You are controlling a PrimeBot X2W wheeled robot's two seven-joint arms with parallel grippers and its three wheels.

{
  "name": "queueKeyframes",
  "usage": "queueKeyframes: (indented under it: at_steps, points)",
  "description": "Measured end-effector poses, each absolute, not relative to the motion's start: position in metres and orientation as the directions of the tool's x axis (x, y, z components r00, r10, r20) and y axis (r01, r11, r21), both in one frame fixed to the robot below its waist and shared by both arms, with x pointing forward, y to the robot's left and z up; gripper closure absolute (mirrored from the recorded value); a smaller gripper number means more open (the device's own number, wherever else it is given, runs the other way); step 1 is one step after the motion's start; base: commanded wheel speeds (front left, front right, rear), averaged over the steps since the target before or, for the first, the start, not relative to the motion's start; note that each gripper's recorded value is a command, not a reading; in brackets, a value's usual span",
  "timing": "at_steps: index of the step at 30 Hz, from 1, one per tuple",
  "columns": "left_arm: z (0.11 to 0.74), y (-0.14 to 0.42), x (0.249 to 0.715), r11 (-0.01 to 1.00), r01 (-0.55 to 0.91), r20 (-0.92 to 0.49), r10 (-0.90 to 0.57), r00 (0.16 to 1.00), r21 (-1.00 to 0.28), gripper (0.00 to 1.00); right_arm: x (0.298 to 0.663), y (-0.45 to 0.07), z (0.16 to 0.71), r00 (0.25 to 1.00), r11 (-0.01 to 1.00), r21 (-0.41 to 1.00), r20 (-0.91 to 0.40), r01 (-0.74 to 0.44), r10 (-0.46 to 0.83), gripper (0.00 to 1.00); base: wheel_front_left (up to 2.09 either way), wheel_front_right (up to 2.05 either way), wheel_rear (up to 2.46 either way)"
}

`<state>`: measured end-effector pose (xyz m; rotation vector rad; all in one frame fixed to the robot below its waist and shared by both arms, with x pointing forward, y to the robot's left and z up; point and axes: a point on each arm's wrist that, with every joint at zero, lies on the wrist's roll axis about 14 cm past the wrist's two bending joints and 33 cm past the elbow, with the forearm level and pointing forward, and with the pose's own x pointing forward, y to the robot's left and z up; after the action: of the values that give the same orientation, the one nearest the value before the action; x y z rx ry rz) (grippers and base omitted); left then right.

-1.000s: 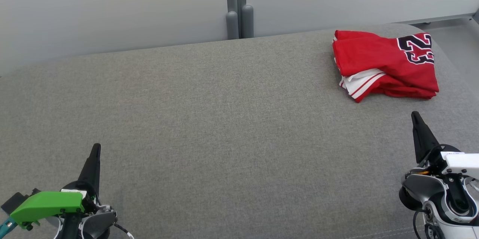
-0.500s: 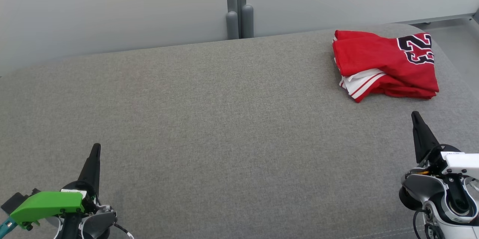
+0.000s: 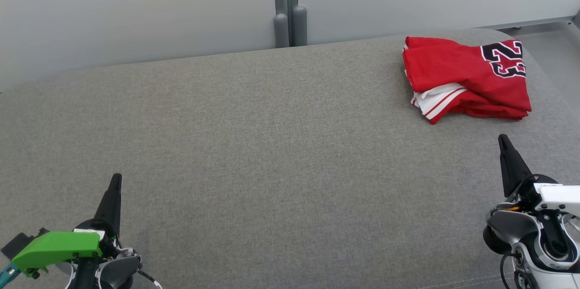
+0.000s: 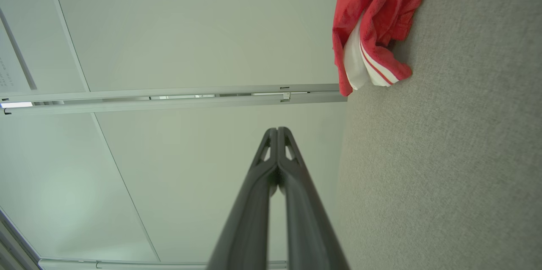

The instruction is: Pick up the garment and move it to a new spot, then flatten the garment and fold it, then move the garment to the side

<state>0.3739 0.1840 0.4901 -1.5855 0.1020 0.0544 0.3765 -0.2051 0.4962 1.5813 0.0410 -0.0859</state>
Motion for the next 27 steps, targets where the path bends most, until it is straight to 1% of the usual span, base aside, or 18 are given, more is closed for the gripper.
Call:
queueKeyframes:
  at_steps: [27]
  points:
    - [0.4925, 0.1841, 0.376, -0.015, -0.092, -0.092, -0.031, 0.995, -0.996, 1.0, 0.3784, -0.2051, 0.4987, 0.997, -0.012, 0.997, -0.073, 0.073, -0.028, 1.0, 0.0, 0.0, 0.0]
